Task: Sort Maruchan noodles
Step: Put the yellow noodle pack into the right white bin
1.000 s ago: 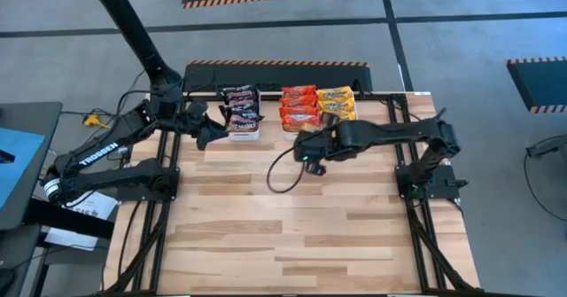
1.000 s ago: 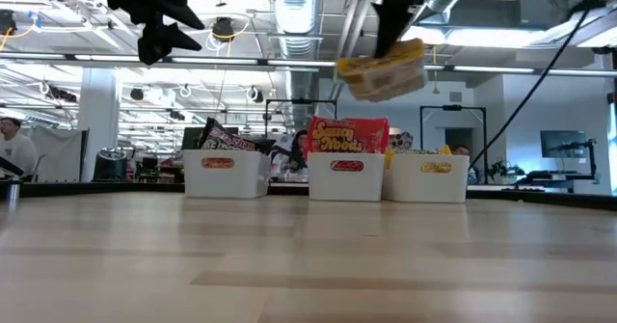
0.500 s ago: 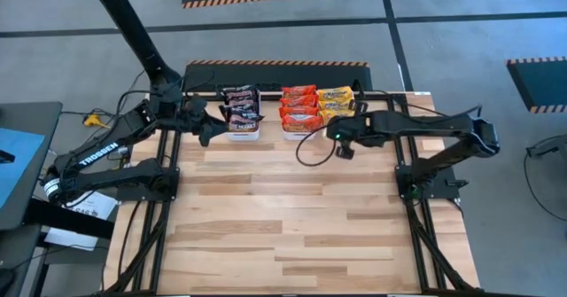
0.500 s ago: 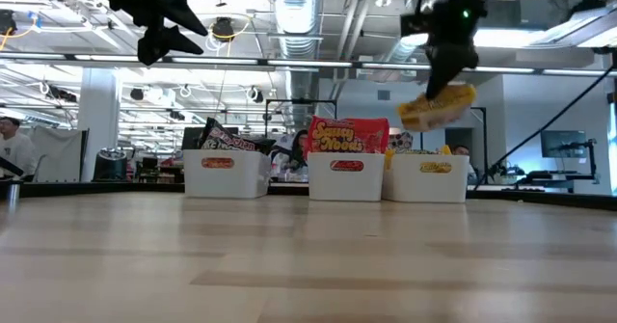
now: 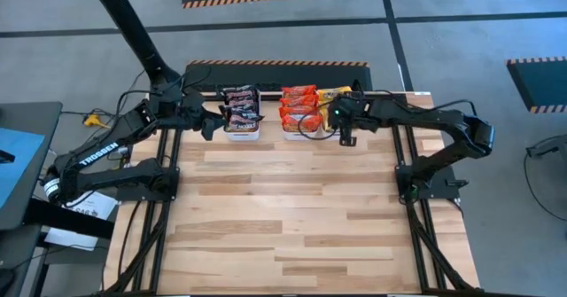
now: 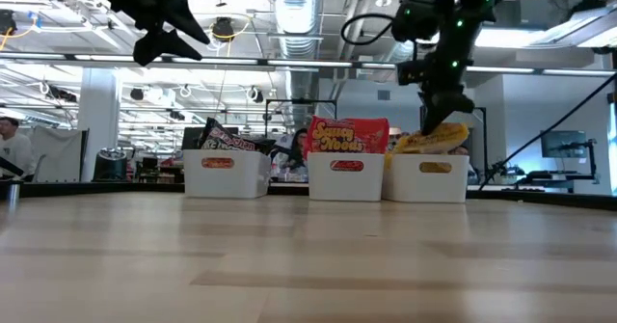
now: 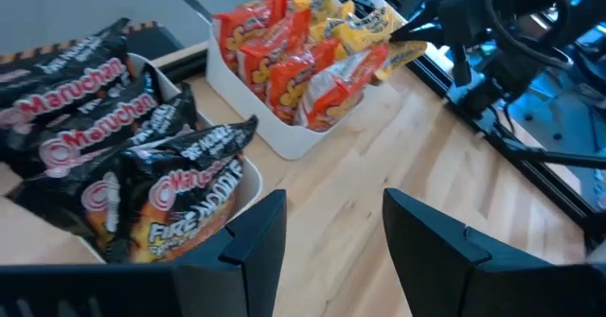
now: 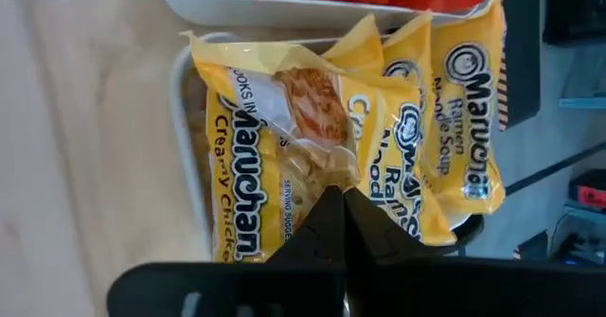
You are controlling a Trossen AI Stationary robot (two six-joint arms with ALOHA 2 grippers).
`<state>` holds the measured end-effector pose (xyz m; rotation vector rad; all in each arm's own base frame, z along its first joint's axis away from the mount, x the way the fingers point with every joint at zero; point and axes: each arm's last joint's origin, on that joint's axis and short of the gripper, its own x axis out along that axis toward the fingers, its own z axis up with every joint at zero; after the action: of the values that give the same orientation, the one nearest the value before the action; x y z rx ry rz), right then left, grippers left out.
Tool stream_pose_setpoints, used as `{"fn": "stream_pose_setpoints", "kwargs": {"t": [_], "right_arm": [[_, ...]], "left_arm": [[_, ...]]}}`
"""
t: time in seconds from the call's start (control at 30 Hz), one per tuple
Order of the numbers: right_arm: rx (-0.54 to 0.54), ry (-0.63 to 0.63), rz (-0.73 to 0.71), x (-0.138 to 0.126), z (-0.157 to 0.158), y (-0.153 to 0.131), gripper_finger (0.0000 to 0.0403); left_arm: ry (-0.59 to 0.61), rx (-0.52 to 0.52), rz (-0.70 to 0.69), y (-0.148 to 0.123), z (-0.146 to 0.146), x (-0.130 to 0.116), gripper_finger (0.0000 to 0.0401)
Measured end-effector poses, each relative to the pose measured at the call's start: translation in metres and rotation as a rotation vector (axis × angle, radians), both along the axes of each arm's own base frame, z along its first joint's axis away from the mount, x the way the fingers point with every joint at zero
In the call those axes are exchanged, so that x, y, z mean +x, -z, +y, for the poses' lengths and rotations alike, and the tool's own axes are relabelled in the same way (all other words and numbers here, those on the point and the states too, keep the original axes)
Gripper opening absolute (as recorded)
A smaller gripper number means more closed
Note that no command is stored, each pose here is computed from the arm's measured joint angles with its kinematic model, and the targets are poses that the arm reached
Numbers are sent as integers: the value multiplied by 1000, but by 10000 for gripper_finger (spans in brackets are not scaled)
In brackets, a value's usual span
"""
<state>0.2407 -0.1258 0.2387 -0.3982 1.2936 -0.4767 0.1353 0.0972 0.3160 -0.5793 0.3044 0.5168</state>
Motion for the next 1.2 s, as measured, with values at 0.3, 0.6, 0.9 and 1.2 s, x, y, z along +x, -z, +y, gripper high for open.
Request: {"fn": "stream_pose_setpoints", "kwargs": {"t": [0.3, 0.6, 0.9, 1.2], "right_arm": [[22, -16, 78, 7, -8, 18, 40], [21, -13, 53, 12, -5, 9, 58], [146, 59, 17, 13, -3, -24, 59], [410, 153, -34, 7, -12, -15, 58]], "left_arm": [[-52, -6, 4, 0, 1, -1, 164], [-78, -8, 8, 1, 2, -1, 164], [-80, -12, 12, 1, 2, -1, 164], [-99, 7, 23, 1, 3, -1, 164]]}}
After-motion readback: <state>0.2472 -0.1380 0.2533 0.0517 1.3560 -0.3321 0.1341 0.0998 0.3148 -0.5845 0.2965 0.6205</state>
